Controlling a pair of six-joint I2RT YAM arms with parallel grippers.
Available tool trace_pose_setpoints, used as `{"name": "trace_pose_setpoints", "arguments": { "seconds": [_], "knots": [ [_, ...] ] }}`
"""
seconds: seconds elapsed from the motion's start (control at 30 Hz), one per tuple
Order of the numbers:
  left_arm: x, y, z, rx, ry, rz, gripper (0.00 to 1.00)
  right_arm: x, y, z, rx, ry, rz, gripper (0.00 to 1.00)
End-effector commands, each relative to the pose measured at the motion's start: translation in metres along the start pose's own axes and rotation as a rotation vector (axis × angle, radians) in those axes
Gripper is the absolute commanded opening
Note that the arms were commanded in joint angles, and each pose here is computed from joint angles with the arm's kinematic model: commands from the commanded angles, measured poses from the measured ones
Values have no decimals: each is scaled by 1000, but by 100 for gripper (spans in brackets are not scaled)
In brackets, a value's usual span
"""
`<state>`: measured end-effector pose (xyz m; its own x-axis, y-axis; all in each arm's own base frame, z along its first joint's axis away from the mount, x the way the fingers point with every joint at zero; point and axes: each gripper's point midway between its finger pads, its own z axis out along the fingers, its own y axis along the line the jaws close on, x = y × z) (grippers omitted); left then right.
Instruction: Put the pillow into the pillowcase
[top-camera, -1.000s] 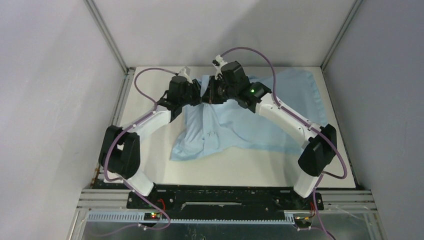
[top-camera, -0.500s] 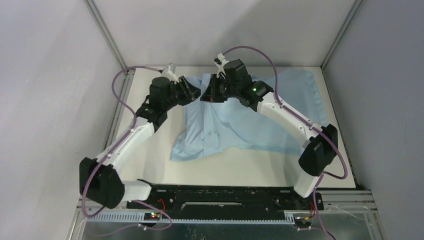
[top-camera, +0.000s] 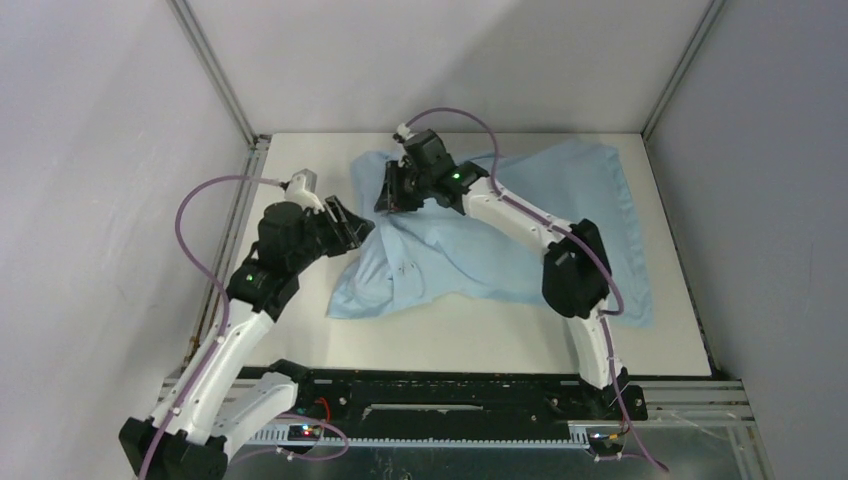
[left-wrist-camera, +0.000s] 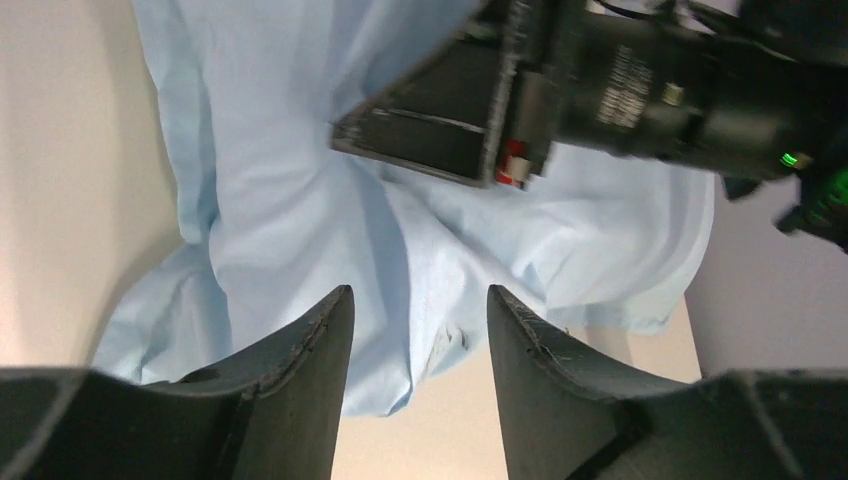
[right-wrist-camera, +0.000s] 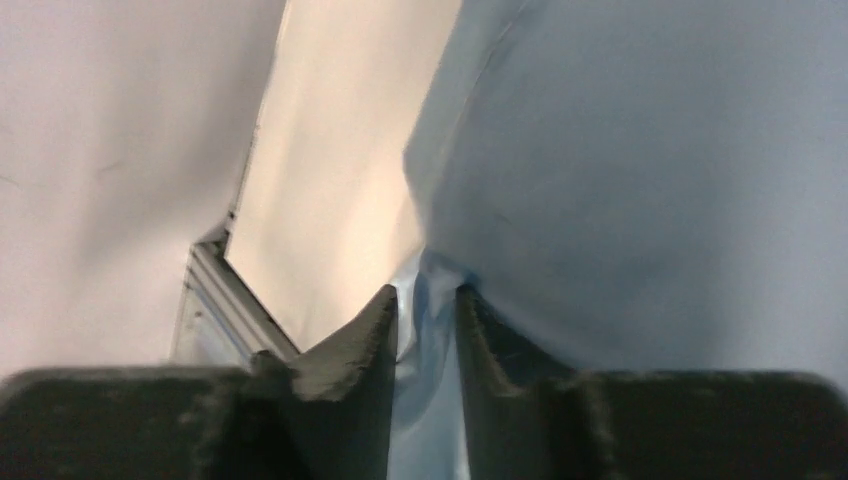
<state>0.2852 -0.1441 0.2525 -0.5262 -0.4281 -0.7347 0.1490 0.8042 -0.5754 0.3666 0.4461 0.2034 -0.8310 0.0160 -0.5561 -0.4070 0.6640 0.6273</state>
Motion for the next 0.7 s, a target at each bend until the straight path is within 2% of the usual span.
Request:
{"name": "trace_pose_setpoints", "arguments": {
  "seconds": [0.0, 0.13, 0.2, 0.23, 0.37, 0.5, 0.67],
  "knots": [
    [33, 4, -12, 42, 98, 46, 56, -13, 30, 2, -59, -16, -28, 38],
    [46, -5, -10, 92, 134, 64, 59, -31, 46, -20, -67, -58, -63, 54],
    [53, -13, -5, 123, 153, 67, 59, -39, 53, -35, -73, -83, -79, 74],
    [57, -18, -2, 138, 165, 71, 59, -42, 55, -43, -74, -95, -83, 81],
    [74, -23, 11, 93, 209, 109, 58, -57, 61, -78, -69, -144, -105, 99],
    [83, -14, 19, 19, 206, 130, 54, -56, 44, -104, -11, -178, -118, 100],
    [85, -8, 15, -4, 198, 114, 32, -45, -9, -133, 85, -217, -84, 100]
  ]
}}
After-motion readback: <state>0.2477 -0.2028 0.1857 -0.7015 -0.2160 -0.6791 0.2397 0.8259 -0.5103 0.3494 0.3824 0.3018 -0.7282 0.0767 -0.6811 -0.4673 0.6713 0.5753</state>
